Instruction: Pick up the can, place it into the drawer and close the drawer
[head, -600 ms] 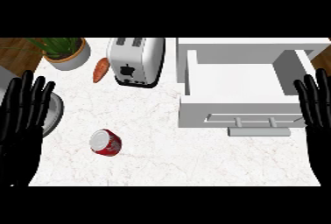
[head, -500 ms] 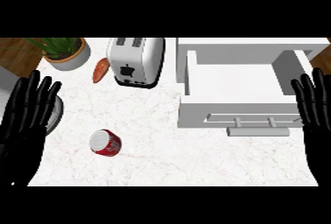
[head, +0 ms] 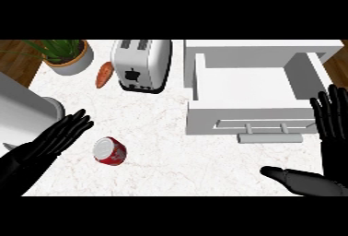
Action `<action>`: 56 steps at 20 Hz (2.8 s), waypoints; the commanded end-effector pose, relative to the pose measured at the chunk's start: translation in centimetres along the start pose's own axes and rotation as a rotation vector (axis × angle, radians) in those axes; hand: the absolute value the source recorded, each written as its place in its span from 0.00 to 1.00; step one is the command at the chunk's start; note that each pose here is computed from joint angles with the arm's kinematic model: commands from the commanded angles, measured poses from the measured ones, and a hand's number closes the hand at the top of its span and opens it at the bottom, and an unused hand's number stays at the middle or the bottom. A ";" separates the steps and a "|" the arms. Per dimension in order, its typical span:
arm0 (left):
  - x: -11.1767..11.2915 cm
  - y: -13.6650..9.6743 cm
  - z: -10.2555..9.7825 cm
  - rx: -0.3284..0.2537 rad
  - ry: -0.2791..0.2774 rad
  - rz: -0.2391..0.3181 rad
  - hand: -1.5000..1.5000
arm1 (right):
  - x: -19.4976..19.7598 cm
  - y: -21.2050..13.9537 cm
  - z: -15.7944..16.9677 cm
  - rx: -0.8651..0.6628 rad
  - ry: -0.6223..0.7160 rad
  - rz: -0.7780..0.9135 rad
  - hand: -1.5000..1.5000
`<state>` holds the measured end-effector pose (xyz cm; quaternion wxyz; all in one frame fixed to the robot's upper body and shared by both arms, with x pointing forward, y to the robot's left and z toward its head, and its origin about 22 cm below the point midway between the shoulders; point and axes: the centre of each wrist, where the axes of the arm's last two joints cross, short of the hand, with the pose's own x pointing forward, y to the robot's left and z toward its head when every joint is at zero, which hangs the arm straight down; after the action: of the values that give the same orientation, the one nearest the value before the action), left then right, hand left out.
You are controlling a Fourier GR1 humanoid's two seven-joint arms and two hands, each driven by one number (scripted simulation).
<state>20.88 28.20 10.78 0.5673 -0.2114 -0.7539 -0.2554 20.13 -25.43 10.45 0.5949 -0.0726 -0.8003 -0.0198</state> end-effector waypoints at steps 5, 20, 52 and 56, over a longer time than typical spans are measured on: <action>2.4 6.8 3.9 -0.090 0.083 0.017 0.00 | -0.1 -4.1 2.4 -0.061 0.079 0.014 0.00; 5.1 10.8 5.7 -0.043 0.148 0.179 0.00 | 0.6 -9.2 5.1 -0.026 0.080 -0.004 0.00; -7.5 3.5 1.6 -0.011 0.297 0.291 0.00 | 1.9 -14.5 10.2 -0.055 0.079 -0.012 0.00; -10.0 3.6 1.0 0.051 0.317 0.290 0.00 | 1.2 -14.1 11.1 -0.059 0.099 -0.007 0.00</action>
<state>25.16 31.52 3.20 0.7089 -0.2739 -0.6200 -0.1951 8.40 -37.24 9.57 0.6250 -0.0853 -0.7745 -0.0472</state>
